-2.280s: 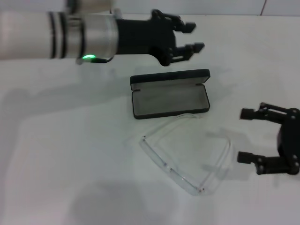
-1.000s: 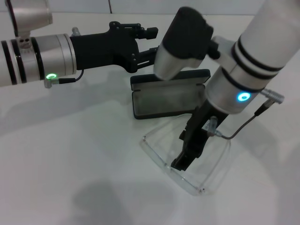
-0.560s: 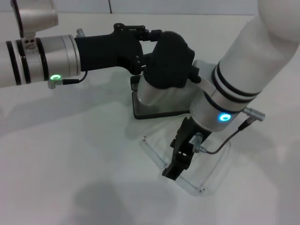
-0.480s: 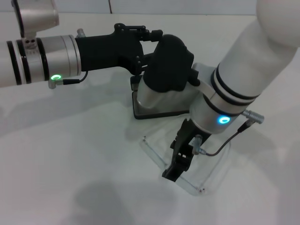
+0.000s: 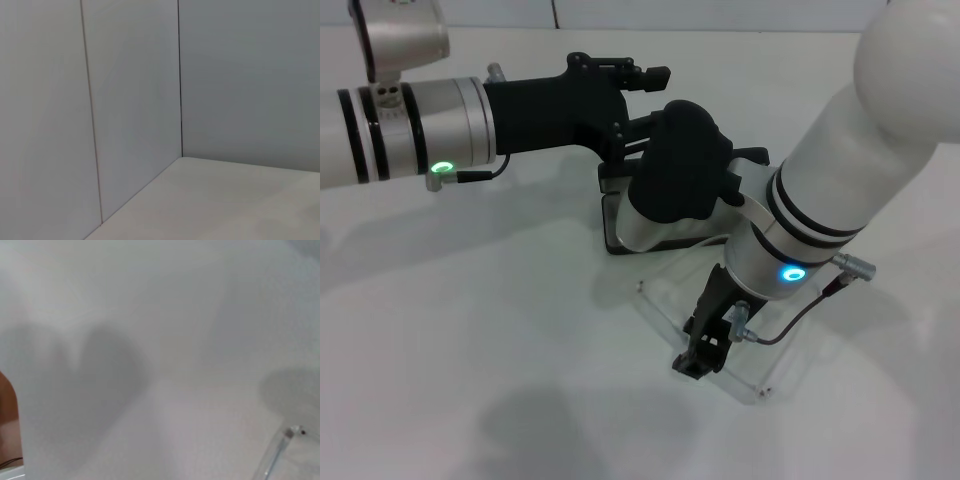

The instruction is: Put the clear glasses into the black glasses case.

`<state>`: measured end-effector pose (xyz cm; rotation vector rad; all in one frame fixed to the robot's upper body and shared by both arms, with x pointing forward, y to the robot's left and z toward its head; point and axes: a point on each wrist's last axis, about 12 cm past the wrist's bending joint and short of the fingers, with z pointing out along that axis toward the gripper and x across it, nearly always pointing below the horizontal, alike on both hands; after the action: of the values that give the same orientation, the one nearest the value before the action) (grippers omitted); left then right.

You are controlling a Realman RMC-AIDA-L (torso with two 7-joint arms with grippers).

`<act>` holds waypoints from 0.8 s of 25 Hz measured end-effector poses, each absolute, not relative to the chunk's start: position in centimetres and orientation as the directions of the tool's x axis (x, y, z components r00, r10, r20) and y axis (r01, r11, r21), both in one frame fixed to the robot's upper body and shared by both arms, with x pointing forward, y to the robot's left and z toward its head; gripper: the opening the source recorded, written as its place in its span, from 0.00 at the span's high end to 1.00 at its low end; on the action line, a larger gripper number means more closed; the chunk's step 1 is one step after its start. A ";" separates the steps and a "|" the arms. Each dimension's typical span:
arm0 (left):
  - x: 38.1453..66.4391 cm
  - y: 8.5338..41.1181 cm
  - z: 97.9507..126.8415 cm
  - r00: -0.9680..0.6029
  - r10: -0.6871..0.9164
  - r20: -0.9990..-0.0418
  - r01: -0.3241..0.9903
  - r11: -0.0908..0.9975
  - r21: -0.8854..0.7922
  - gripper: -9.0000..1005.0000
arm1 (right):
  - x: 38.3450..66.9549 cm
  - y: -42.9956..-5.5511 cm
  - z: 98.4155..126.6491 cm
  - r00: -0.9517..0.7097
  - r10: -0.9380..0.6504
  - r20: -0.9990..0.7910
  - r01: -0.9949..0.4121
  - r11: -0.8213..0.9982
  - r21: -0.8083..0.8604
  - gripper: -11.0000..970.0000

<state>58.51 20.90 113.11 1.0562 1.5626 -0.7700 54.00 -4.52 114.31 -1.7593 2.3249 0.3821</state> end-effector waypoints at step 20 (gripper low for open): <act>58.3 21.1 113.0 -0.067 0.224 -0.972 0.916 0.401 0.030 0.53 | 55.9 -9.9 117.2 -0.341 -0.885 -0.318 -0.936 0.289 0.200 0.85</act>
<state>58.34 21.06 113.01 1.0459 1.5596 -0.7878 55.91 -9.93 117.20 -1.7100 2.4016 0.5309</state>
